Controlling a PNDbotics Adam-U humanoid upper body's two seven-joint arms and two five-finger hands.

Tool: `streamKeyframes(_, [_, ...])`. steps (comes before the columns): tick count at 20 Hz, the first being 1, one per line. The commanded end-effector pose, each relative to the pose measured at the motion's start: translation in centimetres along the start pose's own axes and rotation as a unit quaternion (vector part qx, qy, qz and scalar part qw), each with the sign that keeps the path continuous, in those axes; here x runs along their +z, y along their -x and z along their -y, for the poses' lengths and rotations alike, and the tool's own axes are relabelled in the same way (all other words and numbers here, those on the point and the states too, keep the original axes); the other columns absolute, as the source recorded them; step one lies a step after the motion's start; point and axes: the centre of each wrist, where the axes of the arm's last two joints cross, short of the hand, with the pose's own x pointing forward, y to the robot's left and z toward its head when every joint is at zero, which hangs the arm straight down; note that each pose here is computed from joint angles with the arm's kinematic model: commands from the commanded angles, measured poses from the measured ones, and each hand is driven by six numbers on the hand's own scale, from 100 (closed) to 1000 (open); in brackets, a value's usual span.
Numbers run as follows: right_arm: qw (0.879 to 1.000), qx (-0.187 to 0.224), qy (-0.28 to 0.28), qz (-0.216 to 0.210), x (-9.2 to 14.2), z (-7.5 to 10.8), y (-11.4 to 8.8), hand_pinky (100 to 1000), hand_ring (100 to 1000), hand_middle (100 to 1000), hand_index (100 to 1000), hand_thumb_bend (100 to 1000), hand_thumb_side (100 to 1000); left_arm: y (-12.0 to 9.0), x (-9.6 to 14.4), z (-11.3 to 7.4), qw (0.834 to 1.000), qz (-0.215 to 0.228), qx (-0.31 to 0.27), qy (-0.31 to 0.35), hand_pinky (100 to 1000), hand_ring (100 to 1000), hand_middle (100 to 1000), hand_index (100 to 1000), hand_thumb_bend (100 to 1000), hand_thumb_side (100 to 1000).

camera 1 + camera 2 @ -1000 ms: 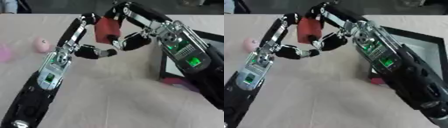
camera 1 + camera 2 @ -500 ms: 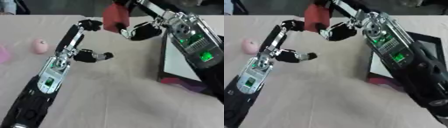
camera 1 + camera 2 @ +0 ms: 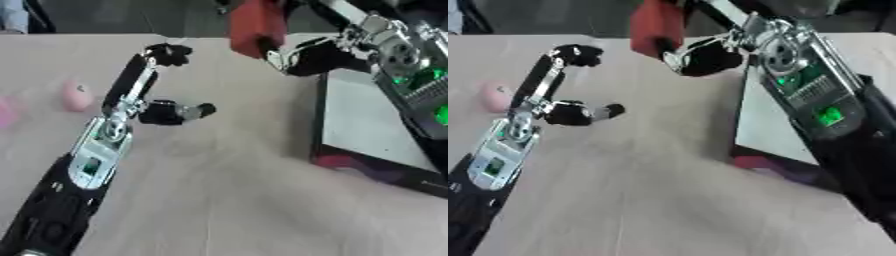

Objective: Pick up the objects with one hand, pass them to the other hand, and then place them into the box on the other side of the table.

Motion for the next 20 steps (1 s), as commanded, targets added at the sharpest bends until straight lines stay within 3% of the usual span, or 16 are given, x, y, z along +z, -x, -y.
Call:
streamKeyframes(1, [0.999, 0.005, 0.031, -0.015, 1.7, 2.4, 0.3, 836, 628, 334, 667, 100, 100, 0.2, 0.1, -1.6, 1.0, 0.0, -0.014, -0.018, 789, 701, 637, 800, 732, 330])
streamKeyframes(13, [0.991, -0.034, 0.059, -0.116, 7.1, 5.1, 4.4, 868, 678, 367, 715, 100, 107, 0.4, 0.5, -2.3, 0.999, -0.006, -0.019, -0.031, 788, 701, 636, 786, 713, 336])
streamKeyframes(20, [0.982, -0.041, 0.074, -0.169, 9.3, 5.5, 7.1, 871, 684, 370, 720, 100, 117, 0.4, 0.5, -2.8, 0.999, -0.006, -0.021, -0.038, 787, 700, 635, 785, 715, 331])
